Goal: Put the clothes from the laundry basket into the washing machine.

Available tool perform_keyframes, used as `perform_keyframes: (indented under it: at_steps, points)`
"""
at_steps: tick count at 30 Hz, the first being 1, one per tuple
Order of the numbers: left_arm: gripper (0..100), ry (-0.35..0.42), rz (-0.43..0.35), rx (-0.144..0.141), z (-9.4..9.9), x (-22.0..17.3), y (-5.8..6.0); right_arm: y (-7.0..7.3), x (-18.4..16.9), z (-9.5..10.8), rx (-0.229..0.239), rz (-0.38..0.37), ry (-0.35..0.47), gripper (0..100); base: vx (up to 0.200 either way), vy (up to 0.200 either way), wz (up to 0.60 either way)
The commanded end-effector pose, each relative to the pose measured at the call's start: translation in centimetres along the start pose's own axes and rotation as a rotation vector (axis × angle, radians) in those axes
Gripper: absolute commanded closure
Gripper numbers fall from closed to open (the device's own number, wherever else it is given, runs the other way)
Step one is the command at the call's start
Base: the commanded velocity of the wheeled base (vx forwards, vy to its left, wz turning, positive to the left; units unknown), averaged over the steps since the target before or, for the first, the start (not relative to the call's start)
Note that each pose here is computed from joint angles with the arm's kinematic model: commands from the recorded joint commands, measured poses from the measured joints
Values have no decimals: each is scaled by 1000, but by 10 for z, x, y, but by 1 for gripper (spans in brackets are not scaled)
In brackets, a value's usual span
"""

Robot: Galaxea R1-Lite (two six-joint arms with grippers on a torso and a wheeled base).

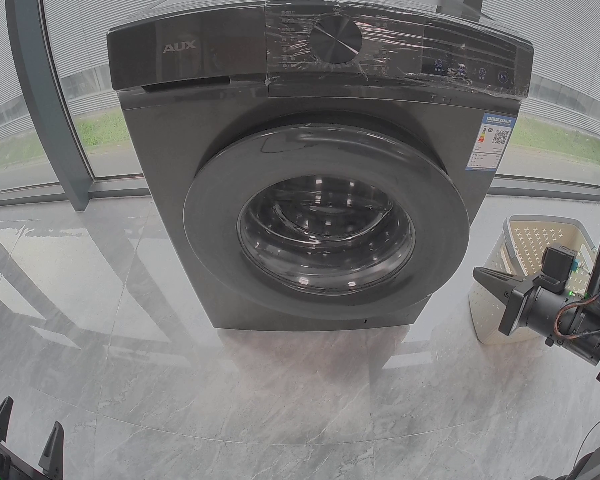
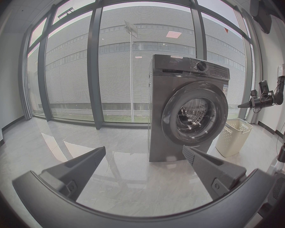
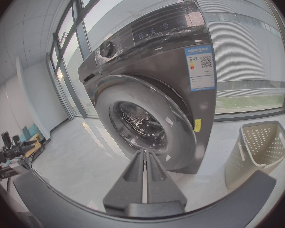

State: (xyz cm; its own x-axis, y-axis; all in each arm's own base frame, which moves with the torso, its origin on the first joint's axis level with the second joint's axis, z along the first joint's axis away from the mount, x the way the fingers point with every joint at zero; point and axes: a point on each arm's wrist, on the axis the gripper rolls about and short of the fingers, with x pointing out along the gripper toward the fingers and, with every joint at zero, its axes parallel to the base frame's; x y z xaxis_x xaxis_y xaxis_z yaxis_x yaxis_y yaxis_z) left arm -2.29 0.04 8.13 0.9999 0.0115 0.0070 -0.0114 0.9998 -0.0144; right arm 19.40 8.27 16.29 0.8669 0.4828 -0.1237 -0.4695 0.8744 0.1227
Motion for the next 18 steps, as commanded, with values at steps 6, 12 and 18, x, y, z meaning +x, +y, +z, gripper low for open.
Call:
perform_keyframes:
  at_steps: [6,12,18]
  points:
    - [0,1,2,-1,-4,0,0,10,5,-2,44,46,-6,100,133,0,0]
    - [0,1,1,0,-4,0,0,11,9,-7,46,53,17,100,0,0,0]
    - [0,1,-1,2,-4,0,0,23,10,-9,41,104,26,100,167,0,0]
